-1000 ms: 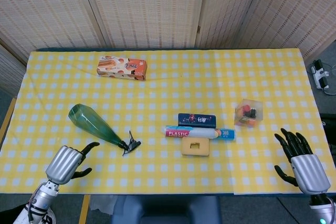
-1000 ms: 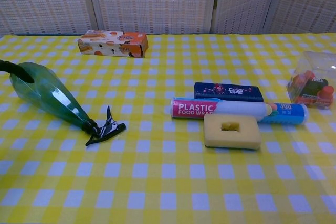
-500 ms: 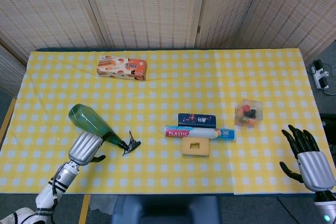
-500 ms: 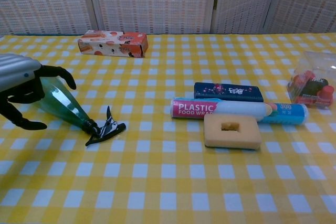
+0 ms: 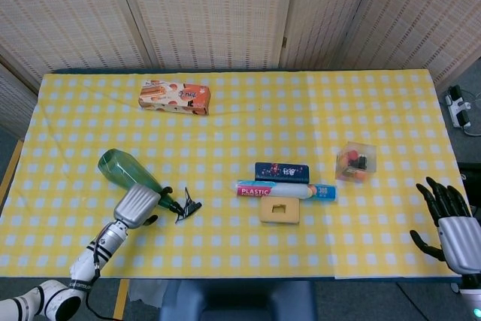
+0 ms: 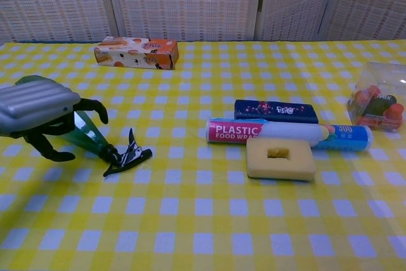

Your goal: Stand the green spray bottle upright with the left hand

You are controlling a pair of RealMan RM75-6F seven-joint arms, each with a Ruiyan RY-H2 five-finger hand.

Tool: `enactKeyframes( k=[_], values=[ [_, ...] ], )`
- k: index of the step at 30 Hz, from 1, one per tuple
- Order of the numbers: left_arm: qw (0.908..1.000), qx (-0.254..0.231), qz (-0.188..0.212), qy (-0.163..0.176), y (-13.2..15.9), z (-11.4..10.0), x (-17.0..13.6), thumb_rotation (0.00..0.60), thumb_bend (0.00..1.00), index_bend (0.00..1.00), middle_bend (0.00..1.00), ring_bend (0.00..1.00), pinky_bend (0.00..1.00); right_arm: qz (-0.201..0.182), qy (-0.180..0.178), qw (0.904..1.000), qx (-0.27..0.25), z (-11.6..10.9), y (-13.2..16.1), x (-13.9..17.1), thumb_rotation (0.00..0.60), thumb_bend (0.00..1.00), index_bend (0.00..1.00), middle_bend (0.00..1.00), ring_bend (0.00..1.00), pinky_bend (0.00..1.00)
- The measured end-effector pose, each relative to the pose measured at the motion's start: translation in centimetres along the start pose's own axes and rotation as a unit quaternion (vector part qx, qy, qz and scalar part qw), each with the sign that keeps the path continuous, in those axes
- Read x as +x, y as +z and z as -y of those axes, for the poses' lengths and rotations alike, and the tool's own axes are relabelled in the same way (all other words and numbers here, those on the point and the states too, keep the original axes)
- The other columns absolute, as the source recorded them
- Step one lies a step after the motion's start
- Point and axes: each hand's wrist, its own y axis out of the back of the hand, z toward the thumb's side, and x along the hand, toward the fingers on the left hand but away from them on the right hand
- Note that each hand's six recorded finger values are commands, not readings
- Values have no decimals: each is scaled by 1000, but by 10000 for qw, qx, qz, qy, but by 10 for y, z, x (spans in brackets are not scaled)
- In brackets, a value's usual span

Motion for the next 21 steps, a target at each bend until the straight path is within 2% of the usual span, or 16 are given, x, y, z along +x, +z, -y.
enactKeyframes(
  k=[8, 14, 21],
  values=[
    [9996, 19, -51, -265, -2, 5, 15, 600, 332, 324, 1000, 1000, 1000, 47, 40, 10000, -22, 0, -4, -2, 600, 329, 0, 0, 0, 0],
    [9988, 1, -94, -474, -5, 11, 20, 600, 337, 325, 1000, 1000, 1000, 74, 36, 10000, -23, -1, -4, -2, 600, 329, 0, 0, 0, 0],
    [9982, 93, -179, -561, -11, 14, 26, 600, 356, 352, 1000, 1000, 1000, 126, 46, 9999, 5, 0, -7, -2, 600, 329, 0, 0, 0, 0]
  ],
)
